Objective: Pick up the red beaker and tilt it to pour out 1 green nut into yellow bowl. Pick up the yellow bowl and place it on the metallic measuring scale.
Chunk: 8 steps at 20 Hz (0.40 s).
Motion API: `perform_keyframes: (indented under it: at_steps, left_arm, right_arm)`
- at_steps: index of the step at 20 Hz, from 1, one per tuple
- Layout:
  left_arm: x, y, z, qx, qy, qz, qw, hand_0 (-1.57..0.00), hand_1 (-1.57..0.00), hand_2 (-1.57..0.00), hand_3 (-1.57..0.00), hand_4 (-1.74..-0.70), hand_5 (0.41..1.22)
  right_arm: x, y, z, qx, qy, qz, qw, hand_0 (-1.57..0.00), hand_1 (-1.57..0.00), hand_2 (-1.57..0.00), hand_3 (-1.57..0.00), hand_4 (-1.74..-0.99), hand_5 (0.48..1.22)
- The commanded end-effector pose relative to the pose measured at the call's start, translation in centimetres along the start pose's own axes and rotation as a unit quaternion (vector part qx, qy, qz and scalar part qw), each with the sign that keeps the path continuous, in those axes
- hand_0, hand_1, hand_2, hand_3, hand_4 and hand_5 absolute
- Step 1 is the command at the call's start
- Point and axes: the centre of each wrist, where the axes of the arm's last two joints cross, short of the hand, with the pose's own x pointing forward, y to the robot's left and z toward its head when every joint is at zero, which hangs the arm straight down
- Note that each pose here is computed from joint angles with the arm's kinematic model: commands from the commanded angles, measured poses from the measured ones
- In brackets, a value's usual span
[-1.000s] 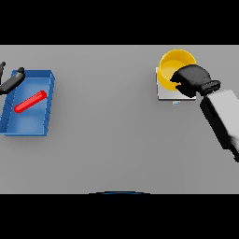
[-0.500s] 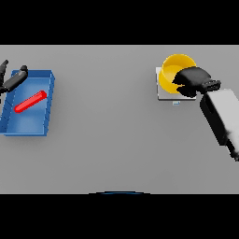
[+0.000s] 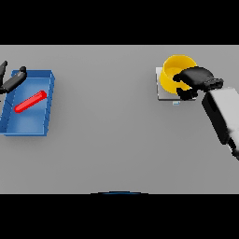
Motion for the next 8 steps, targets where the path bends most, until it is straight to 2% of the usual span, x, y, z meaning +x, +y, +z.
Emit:
perform_keyframes:
  at_steps: [1,5,8]
  left_arm:
    - [0.05,-0.16,0.07,0.000,0.001,0.002,1.000,0.00,0.00,0.00,0.00,-0.72,0.705]
    - [-0.22,-0.02,0.31,0.001,-0.002,0.005,1.000,0.00,0.00,0.00,0.00,-0.72,0.697]
    - [0.37,-0.21,0.21,0.000,-0.005,0.002,1.000,0.00,0.00,0.00,0.00,-0.72,0.693]
  right_arm:
    - [-0.06,0.11,0.13,0.002,-0.011,0.007,1.000,-0.19,-0.30,-0.45,-0.49,-1.485,0.859]
    - [0.20,0.08,-0.04,0.014,0.004,0.006,1.000,-0.08,-0.12,-0.20,-0.35,-1.431,0.799]
    - [-0.18,0.35,0.27,0.019,0.011,-0.001,1.000,-0.04,-0.06,-0.10,-0.27,-1.410,0.759]
